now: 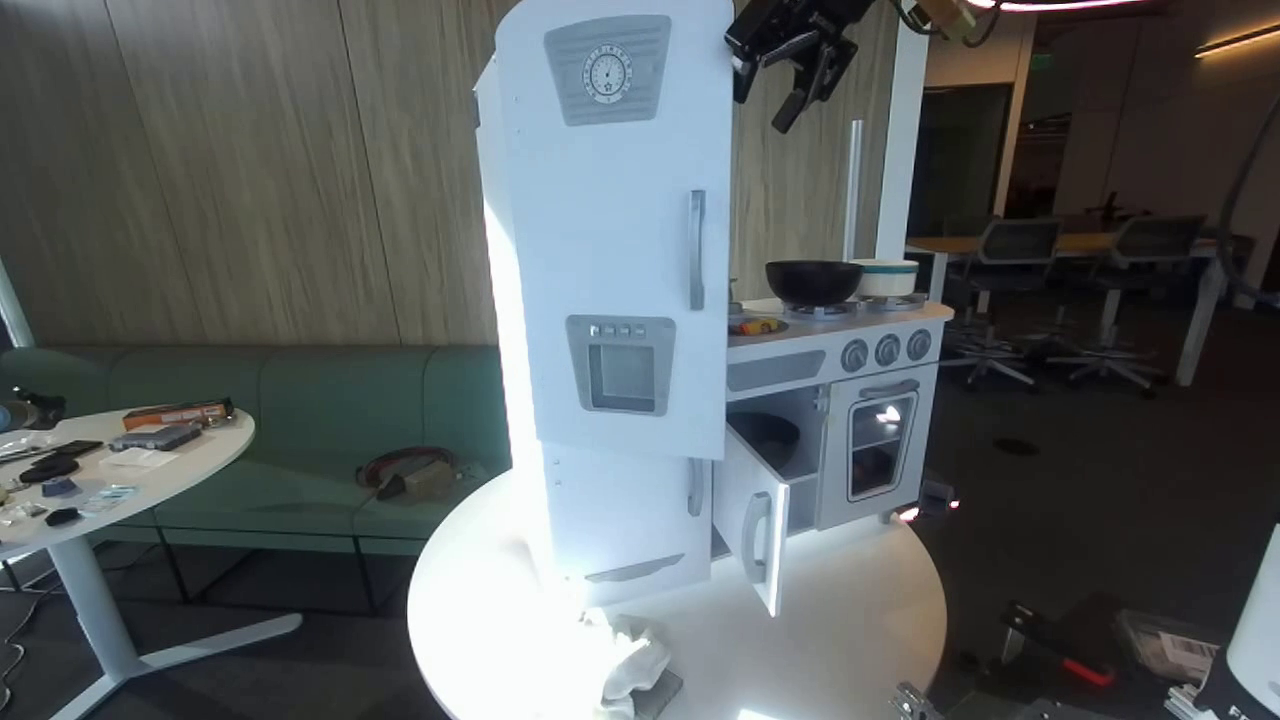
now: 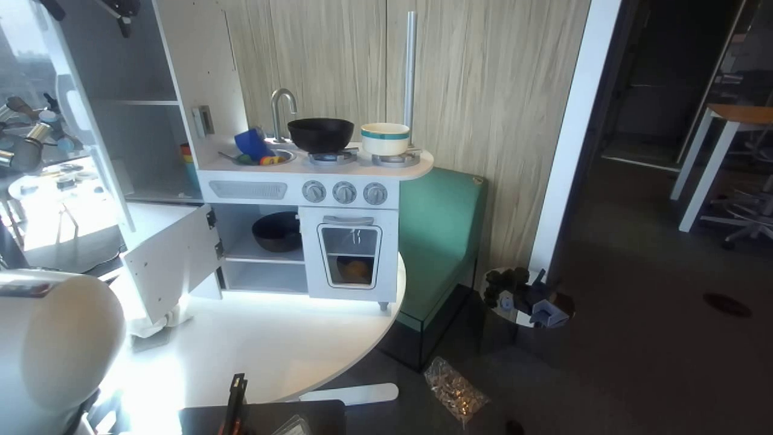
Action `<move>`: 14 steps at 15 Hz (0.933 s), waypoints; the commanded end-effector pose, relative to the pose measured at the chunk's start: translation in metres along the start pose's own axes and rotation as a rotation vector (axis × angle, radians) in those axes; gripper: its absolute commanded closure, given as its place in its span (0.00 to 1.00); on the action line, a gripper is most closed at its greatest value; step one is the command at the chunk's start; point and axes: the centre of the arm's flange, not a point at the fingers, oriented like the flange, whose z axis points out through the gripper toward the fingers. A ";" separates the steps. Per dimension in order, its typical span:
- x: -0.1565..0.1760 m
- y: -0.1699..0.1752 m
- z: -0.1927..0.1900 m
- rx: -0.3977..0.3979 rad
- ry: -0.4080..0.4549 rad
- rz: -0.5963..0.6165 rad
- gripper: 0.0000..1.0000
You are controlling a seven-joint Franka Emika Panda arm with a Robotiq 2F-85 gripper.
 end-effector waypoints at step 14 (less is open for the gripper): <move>-0.018 -0.055 -0.041 -0.035 -0.014 -0.272 0.00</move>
